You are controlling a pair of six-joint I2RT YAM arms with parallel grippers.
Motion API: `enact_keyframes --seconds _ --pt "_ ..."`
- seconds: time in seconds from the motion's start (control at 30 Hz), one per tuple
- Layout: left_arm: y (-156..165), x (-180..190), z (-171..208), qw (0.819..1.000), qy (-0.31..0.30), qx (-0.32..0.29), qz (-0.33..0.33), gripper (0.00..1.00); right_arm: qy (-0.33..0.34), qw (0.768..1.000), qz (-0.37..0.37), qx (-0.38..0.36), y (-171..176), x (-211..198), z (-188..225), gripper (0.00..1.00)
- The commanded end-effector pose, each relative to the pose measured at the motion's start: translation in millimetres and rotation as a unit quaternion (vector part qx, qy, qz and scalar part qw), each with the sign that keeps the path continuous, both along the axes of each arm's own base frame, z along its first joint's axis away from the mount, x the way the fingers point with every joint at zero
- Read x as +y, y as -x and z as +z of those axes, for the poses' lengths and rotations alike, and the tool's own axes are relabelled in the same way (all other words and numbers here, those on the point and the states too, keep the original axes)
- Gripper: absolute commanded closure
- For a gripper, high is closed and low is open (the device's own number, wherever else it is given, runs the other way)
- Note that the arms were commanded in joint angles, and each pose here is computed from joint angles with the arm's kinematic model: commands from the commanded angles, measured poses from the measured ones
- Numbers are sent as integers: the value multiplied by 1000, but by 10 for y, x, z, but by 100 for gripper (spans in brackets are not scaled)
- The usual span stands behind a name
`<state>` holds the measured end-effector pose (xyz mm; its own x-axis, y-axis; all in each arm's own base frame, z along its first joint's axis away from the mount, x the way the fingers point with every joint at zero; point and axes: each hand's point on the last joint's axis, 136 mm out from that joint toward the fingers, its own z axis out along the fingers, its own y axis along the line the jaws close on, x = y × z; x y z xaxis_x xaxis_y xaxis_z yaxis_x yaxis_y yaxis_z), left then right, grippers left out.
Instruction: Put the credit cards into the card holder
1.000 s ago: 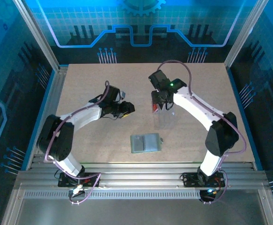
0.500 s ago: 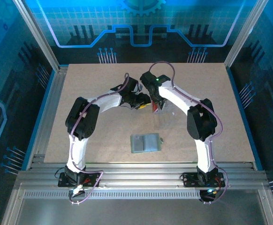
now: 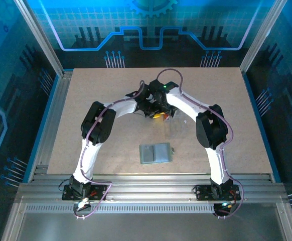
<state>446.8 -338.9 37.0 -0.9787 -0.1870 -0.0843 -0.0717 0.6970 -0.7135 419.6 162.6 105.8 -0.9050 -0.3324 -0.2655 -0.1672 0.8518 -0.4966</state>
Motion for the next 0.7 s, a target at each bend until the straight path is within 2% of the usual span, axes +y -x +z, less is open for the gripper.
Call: enact_keyframes --seconds 0.0,0.27,0.47,0.67 --pt "81 -27 -123 1000 -11 22 -14 60 29 1000 6 2 12 -37 44 44" --pt "133 37 -326 999 -28 37 -8 61 47 999 7 -1 -10 -84 106 50" --pt "163 55 -379 999 -31 41 -8 61 46 999 9 2 -6 -84 97 61" --pt "180 60 -398 998 -32 43 -11 62 3 1000 16 10 33 81 78 58"
